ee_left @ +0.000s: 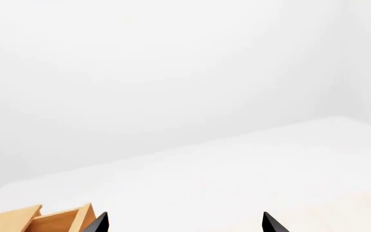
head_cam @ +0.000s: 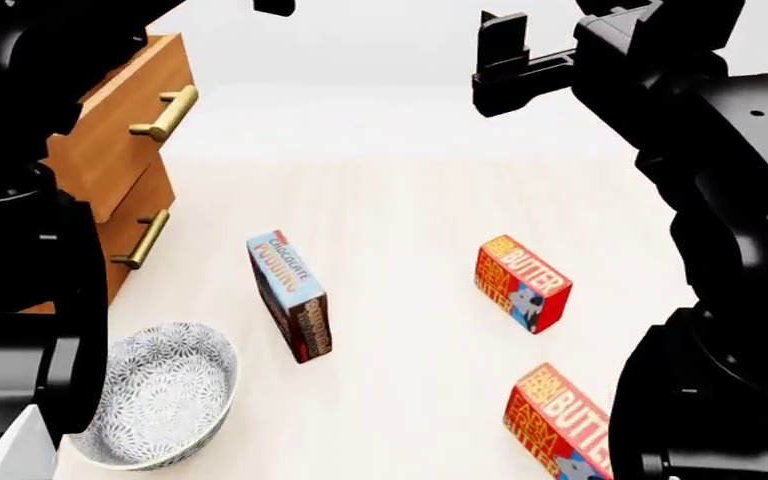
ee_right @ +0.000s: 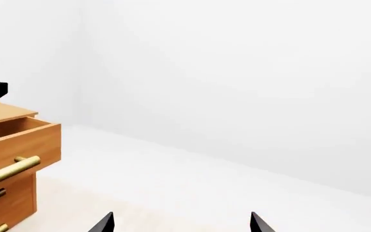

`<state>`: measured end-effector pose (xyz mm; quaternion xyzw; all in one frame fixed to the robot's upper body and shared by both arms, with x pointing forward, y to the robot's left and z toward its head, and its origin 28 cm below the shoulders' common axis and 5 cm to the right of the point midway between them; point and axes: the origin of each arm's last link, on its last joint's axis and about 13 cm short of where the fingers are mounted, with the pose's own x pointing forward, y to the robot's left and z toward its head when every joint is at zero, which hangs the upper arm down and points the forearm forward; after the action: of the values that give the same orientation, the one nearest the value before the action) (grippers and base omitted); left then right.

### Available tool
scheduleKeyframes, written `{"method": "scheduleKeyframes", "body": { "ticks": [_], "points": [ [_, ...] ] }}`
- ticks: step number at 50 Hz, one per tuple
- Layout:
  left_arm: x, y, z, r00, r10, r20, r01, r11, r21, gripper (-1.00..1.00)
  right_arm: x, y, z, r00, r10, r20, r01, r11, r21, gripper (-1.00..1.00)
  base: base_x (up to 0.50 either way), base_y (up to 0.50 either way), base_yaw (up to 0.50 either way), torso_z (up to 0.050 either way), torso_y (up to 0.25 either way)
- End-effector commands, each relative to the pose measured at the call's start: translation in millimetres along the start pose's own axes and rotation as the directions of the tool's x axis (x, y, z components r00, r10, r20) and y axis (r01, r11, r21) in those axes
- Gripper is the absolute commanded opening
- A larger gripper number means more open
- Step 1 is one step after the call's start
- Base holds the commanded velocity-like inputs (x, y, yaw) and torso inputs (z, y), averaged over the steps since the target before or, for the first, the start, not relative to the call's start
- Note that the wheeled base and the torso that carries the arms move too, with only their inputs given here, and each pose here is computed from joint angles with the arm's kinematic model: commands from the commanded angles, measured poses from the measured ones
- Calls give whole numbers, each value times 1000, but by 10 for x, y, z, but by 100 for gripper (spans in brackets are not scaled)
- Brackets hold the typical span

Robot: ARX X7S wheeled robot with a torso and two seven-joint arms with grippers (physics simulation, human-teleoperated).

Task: Put the butter at the front in the top drawer of the cabinet and close it.

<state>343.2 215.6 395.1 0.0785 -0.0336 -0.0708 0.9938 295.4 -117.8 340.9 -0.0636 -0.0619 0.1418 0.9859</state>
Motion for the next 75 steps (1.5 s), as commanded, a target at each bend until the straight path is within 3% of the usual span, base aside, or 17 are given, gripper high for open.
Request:
{"method": "scheduleKeyframes", "body": {
  "ticks": [1, 24, 32, 37, 41, 43, 44, 47, 49, 52, 57, 67, 75],
  "points": [
    [-13, -21, 19, 1000, -6, 5, 6, 1000, 5, 100, -49, 2, -4, 1000, -9, 1, 9, 1000, -5, 100, 0, 0, 0, 0, 11],
    [-9, -35, 0, 1000, -17, 1, 17, 999, 31, 100, -116, -13, -21, 1000, -3, -1, 3, 1000, 2, 100, 60, 0, 0, 0, 0],
    [-87, -43, 16, 1000, -25, -4, 26, 997, 79, 100, -163, -17, -6, 1000, 4, 15, -4, 1000, 4, 100, 0, 0, 0, 0, 0],
    [-213, -47, 39, 997, -16, -71, 28, 985, 173, 100, -198, -31, -7, 1000, 4, 18, -4, 1000, 8, 100, 0, 0, 0, 0, 0],
    [-360, -26, 86, 975, -64, -211, 116, 962, 247, 100, -222, -46, 2, 1000, -1, 23, 1, 1000, 8, 100, 0, 0, 0, 0, 0],
    [-444, 62, 140, 967, 47, -249, 34, 949, 314, 100, -229, -56, 4, 1000, -2, 26, 2, 1000, 9, 100, 0, 0, 0, 0, 0],
    [-493, 65, 161, 960, 49, -277, 46, 943, 329, 100, -230, -60, 3, 1000, -3, 26, 3, 1000, 9, 100, 0, 0, 0, 0, 0],
    [-661, 36, 249, 919, -73, -388, 194, 939, 284, 100, -232, -75, -5, 1000, -5, 25, 4, 1000, 11, 100, 0, 0, 0, 0, 0],
    [-733, 80, 315, 873, -63, -483, 192, 956, 222, 100, -236, -81, -7, 1000, -6, 24, 6, 1000, 10, 100, 0, 0, 0, 0, 0],
    [-804, 186, 417, 853, -5, -522, 138, 967, 215, 100, -238, -98, -6, 1000, -8, 22, 8, 1000, 7, 100, 0, 0, 0, 0, 0],
    [-869, 351, 537, 828, 9, -561, 73, 989, 125, 100, -237, -121, 6, 1000, -14, 23, 13, 1000, 5, 100, 0, 0, 0, 0, 0],
    [-828, 681, 590, 838, 73, -540, -63, 997, 36, 100, -200, -124, -51, 1000, -4, 19, 4, 1000, 12, 100, 0, 0, 0, 0, 0],
    [-700, 806, 514, 863, 98, -495, -132, 991, -34, 100, -164, -106, -96, 1000, 11, 15, -11, 1000, 16, 100, 0, 0, 0, 0, 0]
  ]
}}
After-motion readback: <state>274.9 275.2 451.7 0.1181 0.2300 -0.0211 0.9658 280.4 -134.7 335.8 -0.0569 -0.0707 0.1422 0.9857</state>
